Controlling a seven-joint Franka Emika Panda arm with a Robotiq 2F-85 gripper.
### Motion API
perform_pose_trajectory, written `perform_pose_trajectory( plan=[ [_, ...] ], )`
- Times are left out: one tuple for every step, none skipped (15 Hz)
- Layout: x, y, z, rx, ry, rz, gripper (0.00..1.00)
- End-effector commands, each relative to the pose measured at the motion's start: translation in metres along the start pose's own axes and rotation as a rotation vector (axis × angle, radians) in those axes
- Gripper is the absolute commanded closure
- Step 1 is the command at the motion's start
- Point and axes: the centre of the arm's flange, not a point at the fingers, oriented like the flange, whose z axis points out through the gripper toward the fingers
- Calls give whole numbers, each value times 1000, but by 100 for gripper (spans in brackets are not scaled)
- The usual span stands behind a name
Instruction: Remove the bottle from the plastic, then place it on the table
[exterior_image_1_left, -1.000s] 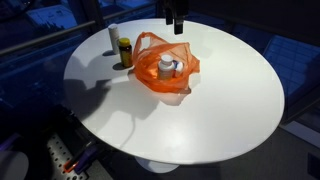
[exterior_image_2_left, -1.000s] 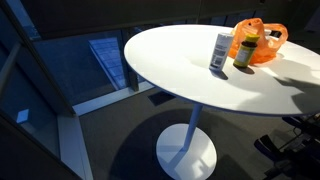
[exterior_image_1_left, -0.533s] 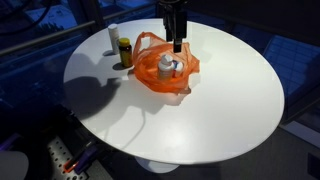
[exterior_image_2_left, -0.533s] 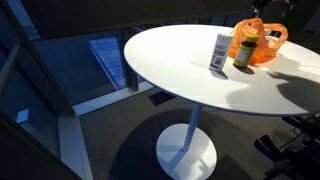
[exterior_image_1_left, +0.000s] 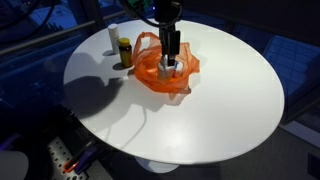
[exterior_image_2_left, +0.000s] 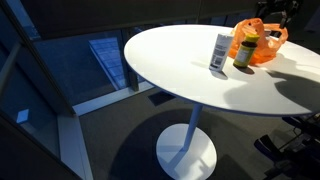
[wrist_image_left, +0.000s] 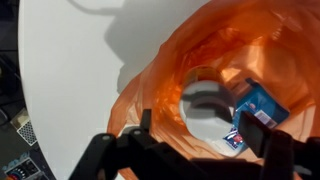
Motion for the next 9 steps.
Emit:
perform_pose_trajectory(
  plan=[
    [-4, 1, 6, 1, 20, 7, 42],
    [-4, 1, 8, 2, 22, 7, 51],
    [-4, 0, 8, 4, 25, 7, 58],
    [-4, 0, 7, 10, 30, 6, 66],
    [-4, -1, 2, 20, 37, 3, 73],
    [-4, 0, -6, 30, 46, -1, 80],
    [-5, 0, -16, 39, 60, -6, 80],
    [-6, 0, -26, 44, 75, -10, 80],
    [-8, 1, -38, 52, 91, -16, 80]
  ],
)
